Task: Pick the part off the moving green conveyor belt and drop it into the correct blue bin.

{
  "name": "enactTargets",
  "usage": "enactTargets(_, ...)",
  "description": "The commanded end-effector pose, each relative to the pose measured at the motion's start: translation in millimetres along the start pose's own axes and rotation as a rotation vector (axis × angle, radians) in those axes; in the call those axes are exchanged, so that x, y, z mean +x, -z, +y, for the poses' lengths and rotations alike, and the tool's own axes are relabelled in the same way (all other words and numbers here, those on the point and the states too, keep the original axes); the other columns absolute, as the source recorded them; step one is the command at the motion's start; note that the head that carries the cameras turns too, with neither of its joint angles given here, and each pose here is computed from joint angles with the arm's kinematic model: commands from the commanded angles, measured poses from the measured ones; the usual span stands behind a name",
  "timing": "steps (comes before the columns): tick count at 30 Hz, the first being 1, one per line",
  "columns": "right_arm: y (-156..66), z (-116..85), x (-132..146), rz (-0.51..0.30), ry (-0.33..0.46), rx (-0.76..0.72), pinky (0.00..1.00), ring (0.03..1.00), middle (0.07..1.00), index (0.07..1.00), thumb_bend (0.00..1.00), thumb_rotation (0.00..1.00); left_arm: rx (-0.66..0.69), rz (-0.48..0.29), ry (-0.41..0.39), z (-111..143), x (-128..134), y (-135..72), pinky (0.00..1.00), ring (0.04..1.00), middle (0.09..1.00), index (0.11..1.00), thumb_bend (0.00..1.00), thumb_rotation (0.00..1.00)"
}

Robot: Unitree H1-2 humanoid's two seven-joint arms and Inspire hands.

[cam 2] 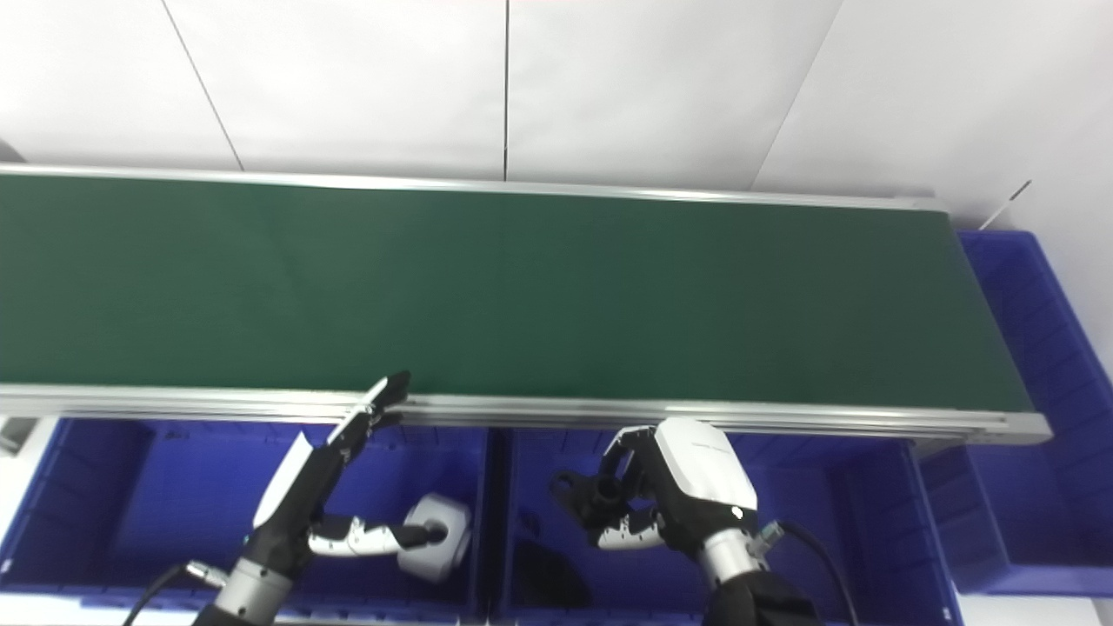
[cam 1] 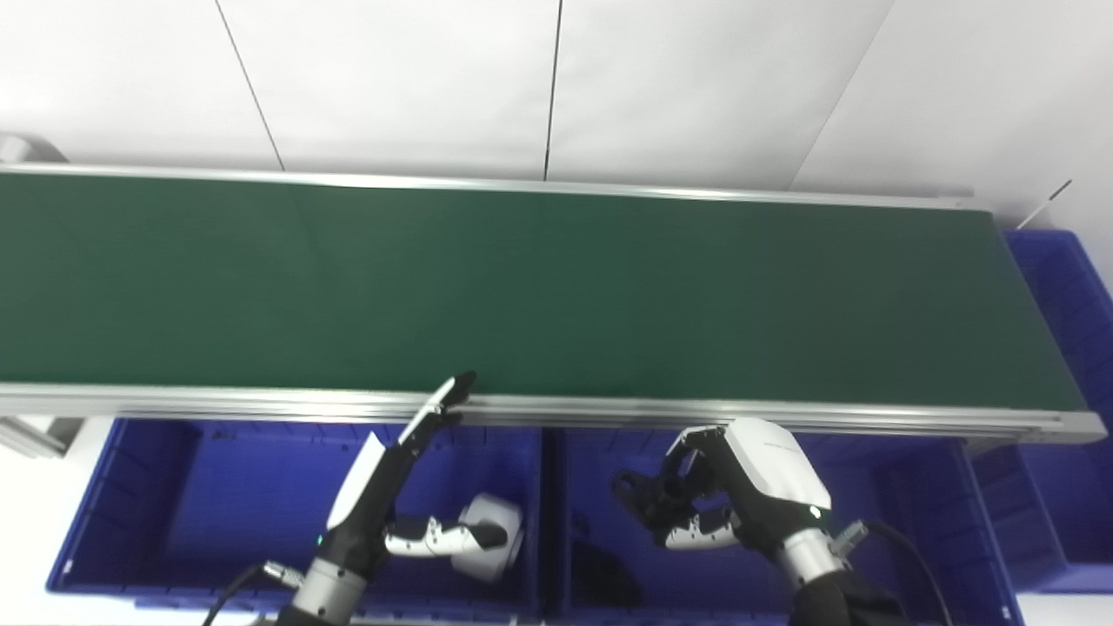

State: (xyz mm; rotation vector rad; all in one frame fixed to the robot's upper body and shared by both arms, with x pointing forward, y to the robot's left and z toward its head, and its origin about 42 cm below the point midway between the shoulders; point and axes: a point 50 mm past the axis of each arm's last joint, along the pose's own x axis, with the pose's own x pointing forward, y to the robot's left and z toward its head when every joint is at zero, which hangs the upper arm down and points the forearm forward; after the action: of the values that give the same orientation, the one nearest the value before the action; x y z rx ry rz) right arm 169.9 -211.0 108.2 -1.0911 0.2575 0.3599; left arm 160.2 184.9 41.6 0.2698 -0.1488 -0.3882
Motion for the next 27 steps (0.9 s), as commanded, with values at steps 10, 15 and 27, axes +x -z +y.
enactTargets(10,0,26,32,0.018,-0.087,-0.158,0.73,0.725,0.68,0.639,0.64,0.12,-0.048,-0.065,-0.009,7,5,-15,0.89,0.933,0.955,0.946,0.85,0.48)
enactTargets(15,-1,25,26,0.01,-0.149,-0.164,0.85,0.846,0.853,0.839,0.77,0.31,-0.042,-0.063,-0.011,7,4,-15,0.88,0.926,0.952,0.948,0.85,0.49)
enactTargets(27,1,8,-18,-0.182,0.029,0.232,0.88,0.948,0.957,0.934,0.79,0.41,-0.056,-0.057,-0.008,4,-3,-19,0.88,0.929,0.952,0.938,0.86,0.47)
